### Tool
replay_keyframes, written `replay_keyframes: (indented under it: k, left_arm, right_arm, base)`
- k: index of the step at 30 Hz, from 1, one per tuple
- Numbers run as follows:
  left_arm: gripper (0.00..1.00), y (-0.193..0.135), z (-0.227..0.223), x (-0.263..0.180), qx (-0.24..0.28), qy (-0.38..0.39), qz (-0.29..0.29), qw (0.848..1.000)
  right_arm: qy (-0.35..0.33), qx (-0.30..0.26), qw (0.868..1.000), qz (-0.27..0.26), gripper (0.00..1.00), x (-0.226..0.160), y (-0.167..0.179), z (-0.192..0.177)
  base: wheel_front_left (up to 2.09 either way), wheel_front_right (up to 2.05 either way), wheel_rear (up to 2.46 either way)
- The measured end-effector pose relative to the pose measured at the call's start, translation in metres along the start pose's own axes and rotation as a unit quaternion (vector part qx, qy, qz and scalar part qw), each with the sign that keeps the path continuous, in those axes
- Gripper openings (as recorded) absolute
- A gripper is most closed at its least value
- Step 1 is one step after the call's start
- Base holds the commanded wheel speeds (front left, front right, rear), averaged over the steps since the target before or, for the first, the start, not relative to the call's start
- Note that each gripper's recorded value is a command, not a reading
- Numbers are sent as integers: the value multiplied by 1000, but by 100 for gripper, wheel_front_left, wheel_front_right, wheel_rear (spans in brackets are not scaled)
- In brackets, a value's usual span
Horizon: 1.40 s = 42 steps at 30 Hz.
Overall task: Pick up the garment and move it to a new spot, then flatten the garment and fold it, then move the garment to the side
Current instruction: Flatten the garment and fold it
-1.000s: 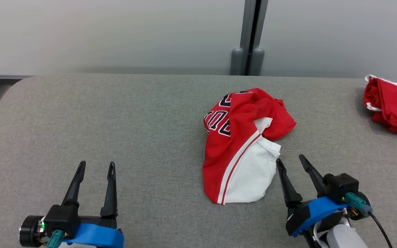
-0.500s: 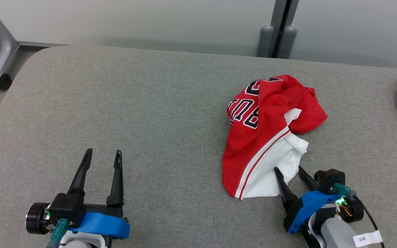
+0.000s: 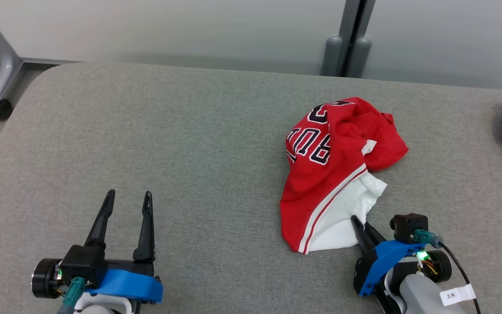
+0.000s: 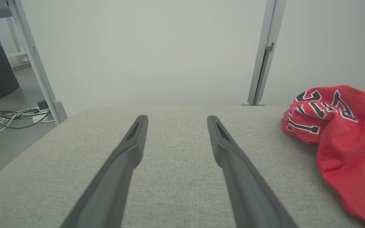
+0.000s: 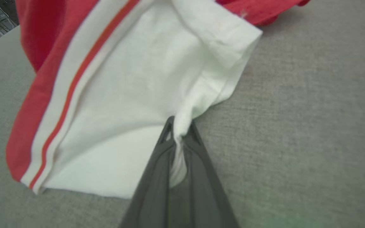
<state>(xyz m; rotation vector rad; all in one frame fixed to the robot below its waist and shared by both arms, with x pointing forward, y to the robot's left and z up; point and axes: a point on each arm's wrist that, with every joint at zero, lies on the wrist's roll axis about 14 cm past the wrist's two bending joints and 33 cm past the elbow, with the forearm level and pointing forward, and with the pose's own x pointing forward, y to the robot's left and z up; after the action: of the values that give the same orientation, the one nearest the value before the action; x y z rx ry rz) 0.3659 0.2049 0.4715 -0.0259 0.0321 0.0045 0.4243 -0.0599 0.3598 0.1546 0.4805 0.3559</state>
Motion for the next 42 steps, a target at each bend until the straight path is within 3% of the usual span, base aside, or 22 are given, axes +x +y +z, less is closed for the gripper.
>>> replay_keyframes:
  k: [4, 10, 18, 25, 30, 38, 42]
  left_arm:
    - [100, -7, 0, 1, -2, -1, -12, 1000]
    - [100, -19, 7, 4, -4, -12, -30, 999]
    - [100, -29, 9, 1, -6, -15, -45, 999]
    - [100, -33, 11, -1, -6, -19, -51, 999]
    - [100, -33, 11, -2, -5, -20, -52, 998]
    - [100, -31, 12, -5, -8, -20, -48, 999]
    - [100, -30, 13, -5, -10, -22, -45, 999]
  right_arm:
    - [-26, 3, 999, -21, 0, -8, -14, 13]
    - [-83, -4, 993, -83, 0, -41, -66, 36]
    - [-133, -25, 976, -171, 0, -99, -135, 56]
    - [-162, -46, 960, -225, 0, -135, -174, 73]
    - [-189, -59, 952, -234, 0, -145, -179, 93]
    - [-209, -78, 951, -213, 0, -140, -161, 117]
    - [-240, -100, 944, -205, 0, -141, -156, 148]
  base:
    - [0, 0, 0]
    - [0, 0, 0]
    - [0, 0, 0]
    - [0, 0, 0]
    - [0, 0, 0]
    - [0, 0, 0]
    - [0, 0, 0]
